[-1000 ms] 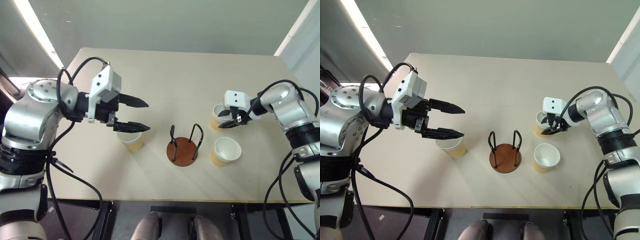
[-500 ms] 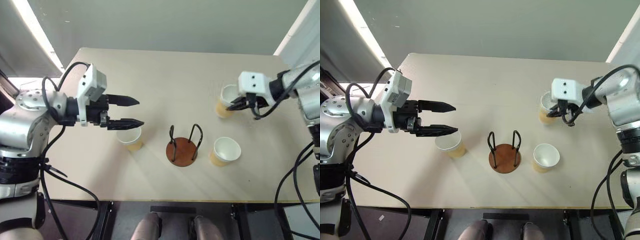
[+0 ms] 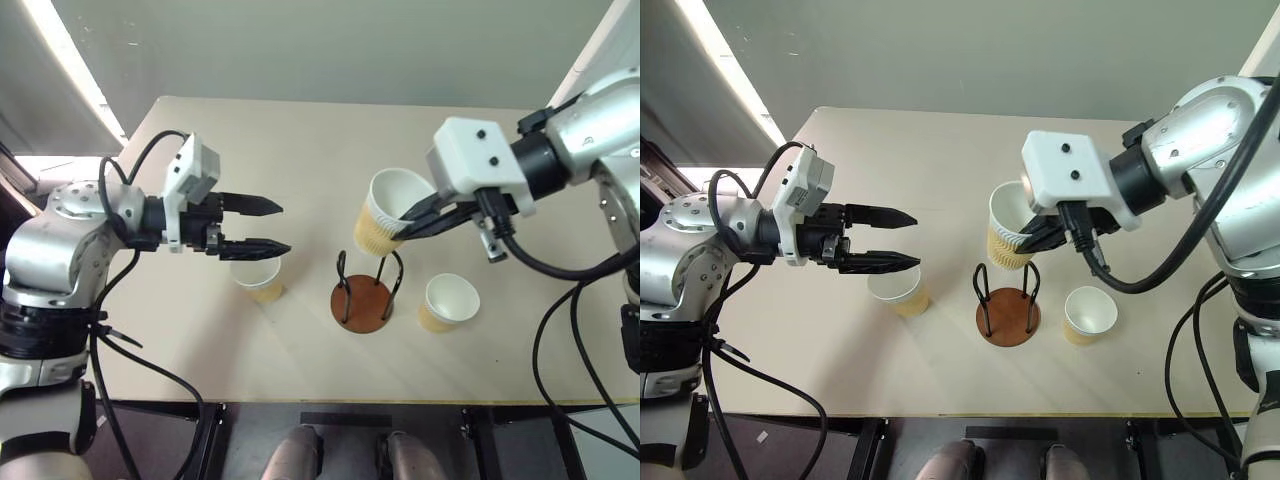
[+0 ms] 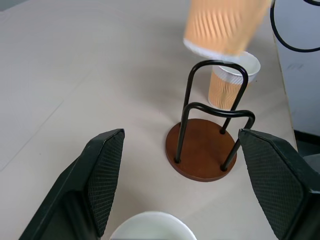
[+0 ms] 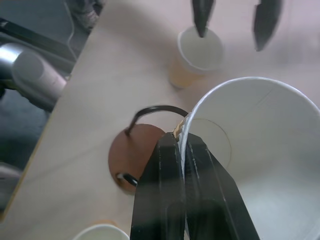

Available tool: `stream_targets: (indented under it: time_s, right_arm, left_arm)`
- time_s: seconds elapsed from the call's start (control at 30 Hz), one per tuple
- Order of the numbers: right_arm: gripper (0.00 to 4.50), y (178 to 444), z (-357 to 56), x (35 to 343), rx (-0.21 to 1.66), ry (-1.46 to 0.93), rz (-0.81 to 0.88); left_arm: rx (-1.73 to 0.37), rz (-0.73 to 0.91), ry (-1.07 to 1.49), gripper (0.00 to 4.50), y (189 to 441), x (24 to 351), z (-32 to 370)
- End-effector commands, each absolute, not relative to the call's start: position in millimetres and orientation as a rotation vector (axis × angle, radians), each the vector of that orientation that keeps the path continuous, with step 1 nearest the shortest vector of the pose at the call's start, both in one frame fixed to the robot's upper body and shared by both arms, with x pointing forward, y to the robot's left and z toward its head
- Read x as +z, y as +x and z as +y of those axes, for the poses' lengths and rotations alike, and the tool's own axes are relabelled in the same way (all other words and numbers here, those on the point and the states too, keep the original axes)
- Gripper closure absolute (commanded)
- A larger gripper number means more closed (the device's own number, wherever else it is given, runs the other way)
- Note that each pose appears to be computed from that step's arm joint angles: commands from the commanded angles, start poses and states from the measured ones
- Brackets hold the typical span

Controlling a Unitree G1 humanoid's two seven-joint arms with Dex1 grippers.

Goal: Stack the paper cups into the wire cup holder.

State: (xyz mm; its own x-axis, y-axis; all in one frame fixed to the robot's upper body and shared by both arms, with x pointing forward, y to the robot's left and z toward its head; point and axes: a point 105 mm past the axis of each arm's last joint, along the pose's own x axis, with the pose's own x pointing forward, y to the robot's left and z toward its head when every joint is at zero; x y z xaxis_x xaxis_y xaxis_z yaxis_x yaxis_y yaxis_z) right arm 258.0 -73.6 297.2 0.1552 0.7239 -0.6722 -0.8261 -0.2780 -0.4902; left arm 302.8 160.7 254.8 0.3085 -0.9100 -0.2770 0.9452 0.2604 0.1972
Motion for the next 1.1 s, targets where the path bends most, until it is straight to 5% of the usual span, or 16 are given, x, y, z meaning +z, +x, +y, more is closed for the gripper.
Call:
stream_targets:
  time_s: [0.03, 0.43, 0.53, 0.8, 1.1]
  right_arm:
    - [4.45, 256.3, -72.6, 296.6, 1.496, -1.113, 0.114]
    - [4.45, 258.2, -72.6, 272.8, 1.539, -1.12, 0.17]
    - [3.84, 256.7, -69.2, 269.5, 1.553, -1.102, 0.17]
    - [0.99, 264.2, -68.5, 273.3, 1.492, -1.054, 0.128]
    - [0.99, 281.0, -90.9, 313.0, 1.311, -0.66, 0.041]
  left_arm:
    - [-1.274, 0.077, 0.388, 0.58, 299.9, 262.9, 156.4]
    - [-1.269, 0.081, 0.388, 0.58, 300.7, 262.2, 157.9]
    - [-1.271, 0.08, 0.389, 0.58, 300.5, 262.2, 157.8]
    - [-1.264, 0.072, 0.406, 0.58, 298.6, 263.3, 156.9]
    - [-1.22, 0.161, 0.668, 0.58, 284.5, 250.8, 157.8]
